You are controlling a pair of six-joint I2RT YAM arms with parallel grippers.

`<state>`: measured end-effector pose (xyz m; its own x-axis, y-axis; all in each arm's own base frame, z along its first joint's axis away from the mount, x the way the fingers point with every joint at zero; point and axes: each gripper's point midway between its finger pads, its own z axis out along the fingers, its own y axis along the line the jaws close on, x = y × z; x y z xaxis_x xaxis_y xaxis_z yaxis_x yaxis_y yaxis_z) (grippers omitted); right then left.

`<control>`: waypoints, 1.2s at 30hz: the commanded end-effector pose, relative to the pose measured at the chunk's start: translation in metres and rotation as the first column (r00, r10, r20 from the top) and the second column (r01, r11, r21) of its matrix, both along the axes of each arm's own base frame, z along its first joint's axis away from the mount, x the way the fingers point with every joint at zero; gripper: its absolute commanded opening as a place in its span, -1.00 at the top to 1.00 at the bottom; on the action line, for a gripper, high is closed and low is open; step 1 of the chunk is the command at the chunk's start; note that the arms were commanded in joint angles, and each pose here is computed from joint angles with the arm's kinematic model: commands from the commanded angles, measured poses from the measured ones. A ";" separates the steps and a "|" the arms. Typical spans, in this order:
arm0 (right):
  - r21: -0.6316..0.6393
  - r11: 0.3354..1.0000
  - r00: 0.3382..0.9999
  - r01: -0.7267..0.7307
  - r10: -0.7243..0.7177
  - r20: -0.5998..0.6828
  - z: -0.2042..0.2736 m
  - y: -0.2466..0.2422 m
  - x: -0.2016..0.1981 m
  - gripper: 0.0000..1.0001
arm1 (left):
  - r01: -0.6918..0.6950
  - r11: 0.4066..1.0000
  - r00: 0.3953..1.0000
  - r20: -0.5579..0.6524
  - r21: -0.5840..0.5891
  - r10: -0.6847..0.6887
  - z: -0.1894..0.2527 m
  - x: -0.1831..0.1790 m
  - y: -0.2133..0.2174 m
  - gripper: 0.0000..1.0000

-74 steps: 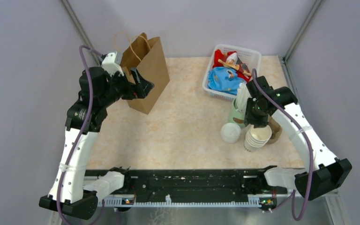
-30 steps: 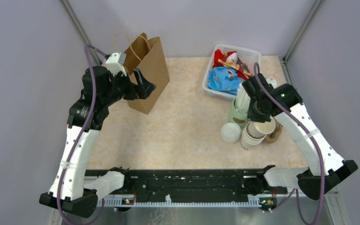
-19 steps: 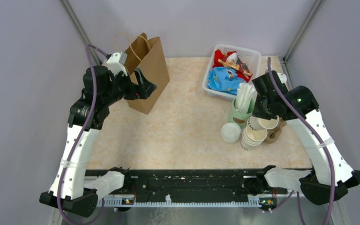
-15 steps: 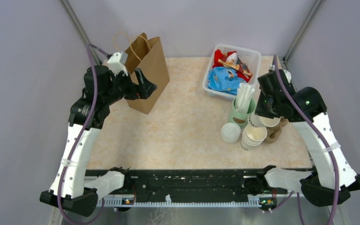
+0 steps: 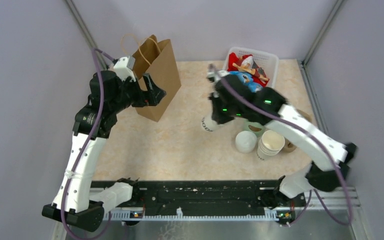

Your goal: Pack the takeout coffee

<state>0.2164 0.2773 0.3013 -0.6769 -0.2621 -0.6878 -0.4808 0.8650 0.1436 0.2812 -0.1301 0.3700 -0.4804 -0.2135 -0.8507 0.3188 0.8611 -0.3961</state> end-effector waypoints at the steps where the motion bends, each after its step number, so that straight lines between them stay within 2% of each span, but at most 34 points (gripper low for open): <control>1: -0.260 0.964 0.999 0.050 -0.052 -0.001 -0.073 0.027 0.031 1.00 | -0.172 0.984 0.985 0.031 0.043 0.171 0.005 -0.013 0.034 -0.97; 8: -0.397 0.908 0.991 -0.132 0.122 -0.051 -0.143 0.081 -0.003 1.00 | -0.347 0.935 0.934 0.115 0.067 0.338 0.015 -0.033 0.073 -0.97; 13: -0.392 0.899 0.980 -0.195 0.169 -0.101 -0.167 0.088 -0.020 1.00 | -0.393 0.916 0.914 0.150 0.084 0.378 0.020 -0.039 0.086 -0.97; 15: -0.384 0.900 0.978 -0.205 0.175 -0.110 -0.166 0.090 -0.022 0.83 | -0.384 0.920 0.917 0.150 0.083 0.369 0.019 -0.040 0.084 -0.97; 19: -0.337 0.924 0.983 -0.180 0.158 -0.094 -0.130 0.088 -0.024 0.14 | -0.370 0.926 0.921 0.161 0.076 0.355 0.022 -0.041 0.082 -0.97; 22: -0.247 0.959 0.990 -0.142 0.131 -0.061 -0.077 0.081 -0.025 -0.07 | -0.357 0.930 0.925 0.172 0.083 0.340 0.025 -0.041 0.081 -0.97; 25: -0.223 0.972 0.997 -0.069 0.063 -0.036 -0.051 0.046 -0.022 -0.14 | -0.350 0.933 0.927 0.173 0.087 0.332 0.024 -0.040 0.079 -0.97; 26: -0.226 0.974 0.999 -0.003 -0.005 -0.036 -0.051 0.018 -0.012 -0.13 | -0.346 0.934 0.928 0.173 0.086 0.328 0.024 -0.039 0.079 -0.97; 29: -0.294 0.950 0.990 0.104 -0.127 -0.059 -0.081 -0.050 0.007 -0.09 | -0.324 0.943 0.937 0.166 0.080 0.308 0.020 -0.037 0.073 -0.97; 32: -0.346 0.933 0.986 0.098 -0.138 -0.093 -0.111 -0.084 0.015 -0.08 | -0.281 0.957 0.951 0.157 0.074 0.267 0.019 -0.034 0.065 -0.97; 36: -0.443 0.896 0.975 0.014 -0.111 -0.195 -0.157 -0.116 0.014 0.06 | -0.201 0.978 0.973 0.129 0.063 0.192 0.013 -0.030 0.048 -0.97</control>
